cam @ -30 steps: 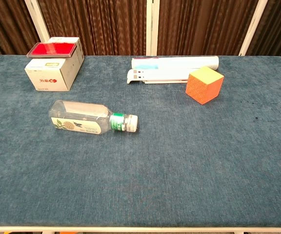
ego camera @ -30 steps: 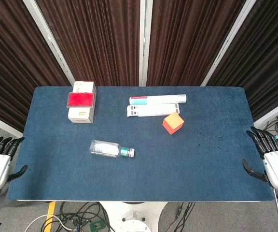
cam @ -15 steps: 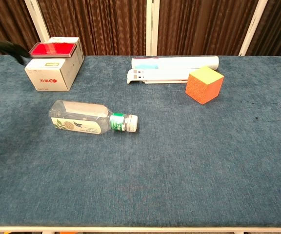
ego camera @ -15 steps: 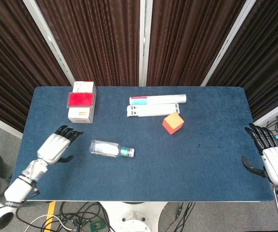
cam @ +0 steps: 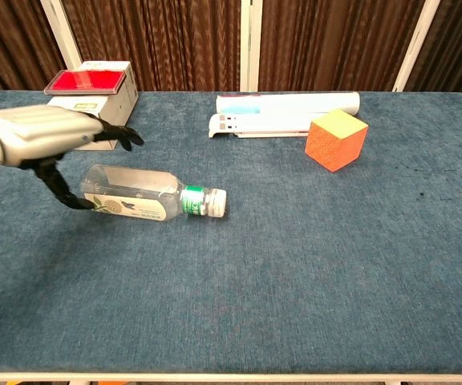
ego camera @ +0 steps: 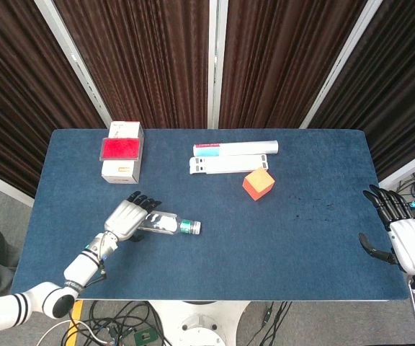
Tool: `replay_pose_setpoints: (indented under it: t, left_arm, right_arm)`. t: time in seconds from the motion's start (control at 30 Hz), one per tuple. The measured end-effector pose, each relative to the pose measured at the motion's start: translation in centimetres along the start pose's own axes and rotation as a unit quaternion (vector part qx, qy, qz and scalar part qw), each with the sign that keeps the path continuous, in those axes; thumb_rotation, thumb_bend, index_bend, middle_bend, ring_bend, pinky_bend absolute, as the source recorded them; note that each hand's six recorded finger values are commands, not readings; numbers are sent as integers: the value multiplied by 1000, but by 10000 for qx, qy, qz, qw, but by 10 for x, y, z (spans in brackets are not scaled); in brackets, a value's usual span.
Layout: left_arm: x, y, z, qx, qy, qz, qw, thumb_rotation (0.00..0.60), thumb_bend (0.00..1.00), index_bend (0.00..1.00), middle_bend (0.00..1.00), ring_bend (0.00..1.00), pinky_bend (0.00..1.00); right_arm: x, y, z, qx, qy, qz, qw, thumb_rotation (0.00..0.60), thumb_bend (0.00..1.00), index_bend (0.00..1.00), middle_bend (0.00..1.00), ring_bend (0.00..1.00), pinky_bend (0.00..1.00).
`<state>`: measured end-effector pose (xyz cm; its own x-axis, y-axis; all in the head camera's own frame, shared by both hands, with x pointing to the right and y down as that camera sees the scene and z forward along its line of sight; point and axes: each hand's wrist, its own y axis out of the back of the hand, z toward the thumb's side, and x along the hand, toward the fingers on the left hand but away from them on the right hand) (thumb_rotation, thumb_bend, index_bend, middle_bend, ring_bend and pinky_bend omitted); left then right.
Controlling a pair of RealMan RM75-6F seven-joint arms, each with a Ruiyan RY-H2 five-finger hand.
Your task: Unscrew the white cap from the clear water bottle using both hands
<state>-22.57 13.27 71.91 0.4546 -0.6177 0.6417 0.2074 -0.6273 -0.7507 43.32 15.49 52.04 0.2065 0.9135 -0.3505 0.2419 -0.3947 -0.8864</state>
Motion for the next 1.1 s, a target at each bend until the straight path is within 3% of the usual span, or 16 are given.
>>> replay_pose_setpoints:
  t: [0.2,0.47,0.57,0.7,0.8,0.93,1.1]
  left_arm:
    - [20,-9,10,-47,65,-50,10000,600,175,170,167,111,147]
    - [30,-16,8,-129,168,-46,9998,600,178,260,277,157,215]
    - [31,-18,8,-202,159,-30,9997,600,198,325,340,206,266]
    - [32,-17,9,-418,125,55,9990,600,304,454,461,337,374]
    - [31,-16,10,-713,63,154,9973,600,355,495,503,389,439]
    - [26,-14,9,-1343,-39,310,9905,600,363,504,510,396,440]
    - [15,-6,7,-2359,-290,670,9690,600,354,503,511,397,439]
  right_arm:
    - [2,0,-2,-2,-46,17,10000,600,327,0,0,0,0]
    - [1,-1,0,-4,-24,20,10000,600,327,0,0,0,0]
    - [1,0,2,-4,-9,5,10000,600,327,0,0,0,0]
    - [1,-2,6,-13,36,40,10000,600,327,0,0,0,0]
    - [-2,-3,11,-41,109,114,9999,600,327,0,3,0,0]
    - [-8,-3,22,-115,310,305,9990,600,327,0,17,0,0]
    - [-23,-5,46,-279,702,714,9946,600,327,0,22,0,0]
